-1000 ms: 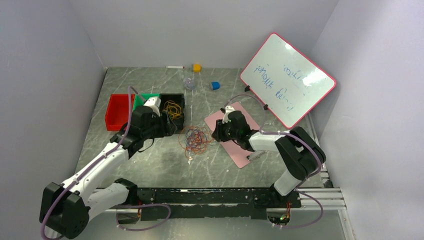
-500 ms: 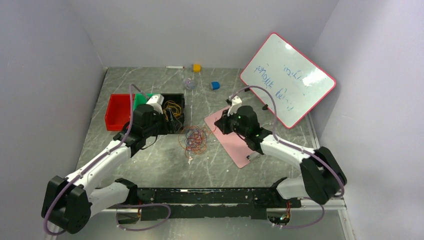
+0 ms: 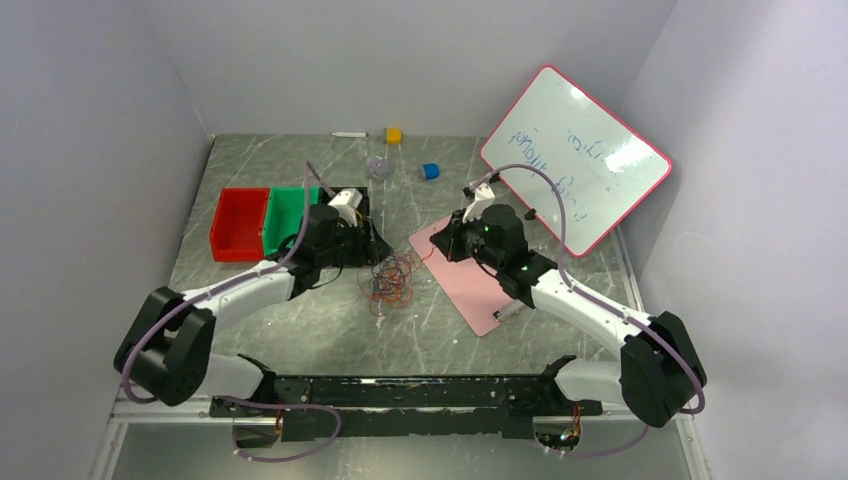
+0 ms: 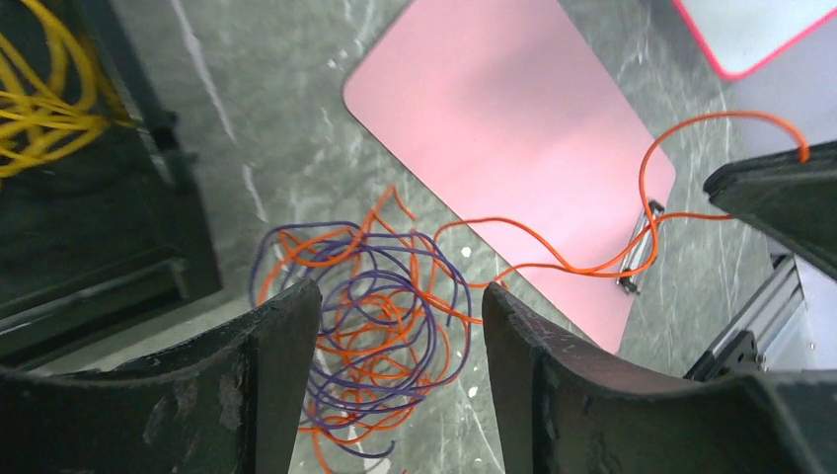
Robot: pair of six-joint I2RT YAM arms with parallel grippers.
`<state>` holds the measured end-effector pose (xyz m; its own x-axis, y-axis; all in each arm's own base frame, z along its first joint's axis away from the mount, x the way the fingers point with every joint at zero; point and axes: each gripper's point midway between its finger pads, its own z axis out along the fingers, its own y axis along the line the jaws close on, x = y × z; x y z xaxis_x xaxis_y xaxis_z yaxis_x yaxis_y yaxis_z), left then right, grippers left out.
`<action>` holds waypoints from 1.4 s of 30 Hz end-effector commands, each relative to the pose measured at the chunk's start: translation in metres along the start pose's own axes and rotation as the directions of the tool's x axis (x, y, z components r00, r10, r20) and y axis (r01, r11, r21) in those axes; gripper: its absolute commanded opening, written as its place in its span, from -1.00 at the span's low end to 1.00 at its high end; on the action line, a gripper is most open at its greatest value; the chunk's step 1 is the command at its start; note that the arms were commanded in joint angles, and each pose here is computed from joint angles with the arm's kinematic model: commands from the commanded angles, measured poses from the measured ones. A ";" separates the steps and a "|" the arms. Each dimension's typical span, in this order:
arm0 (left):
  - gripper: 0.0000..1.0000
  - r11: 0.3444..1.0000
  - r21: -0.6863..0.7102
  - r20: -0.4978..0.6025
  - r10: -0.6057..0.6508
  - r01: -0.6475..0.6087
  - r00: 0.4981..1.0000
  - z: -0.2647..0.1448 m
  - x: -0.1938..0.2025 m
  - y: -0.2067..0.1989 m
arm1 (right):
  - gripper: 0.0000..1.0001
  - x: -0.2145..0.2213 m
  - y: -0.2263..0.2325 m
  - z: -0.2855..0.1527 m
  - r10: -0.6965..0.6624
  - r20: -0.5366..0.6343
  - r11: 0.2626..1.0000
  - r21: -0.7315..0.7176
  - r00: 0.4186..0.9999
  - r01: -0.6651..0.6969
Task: Untangle the cables
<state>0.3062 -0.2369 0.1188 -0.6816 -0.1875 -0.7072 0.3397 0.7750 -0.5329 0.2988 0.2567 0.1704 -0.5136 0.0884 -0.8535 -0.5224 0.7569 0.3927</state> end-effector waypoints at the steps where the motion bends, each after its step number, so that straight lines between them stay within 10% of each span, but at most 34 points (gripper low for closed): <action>1: 0.30 0.997 0.070 0.042 0.033 -0.036 0.999 0.016 -0.005 -0.024 | -1.00 -0.021 0.008 -0.004 0.078 0.052 0.997 -0.004 0.996 -0.078; 23: 0.02 0.986 -0.109 -0.206 0.104 -0.128 0.973 0.082 0.102 0.000 | -1.00 -0.151 0.036 -0.082 -0.074 0.342 0.996 0.069 0.937 0.053; 42: -0.20 0.974 -0.170 -0.233 0.108 -0.150 0.966 0.069 0.121 0.014 | -1.00 -0.298 0.071 -0.205 -0.283 0.657 0.958 0.235 0.698 0.167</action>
<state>0.2930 -0.3089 0.0222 -0.7276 -0.0096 -0.6859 0.3580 0.8476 -0.3917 0.2816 0.1709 0.4917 0.1333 0.2891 -0.9480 -0.4714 0.8599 0.1959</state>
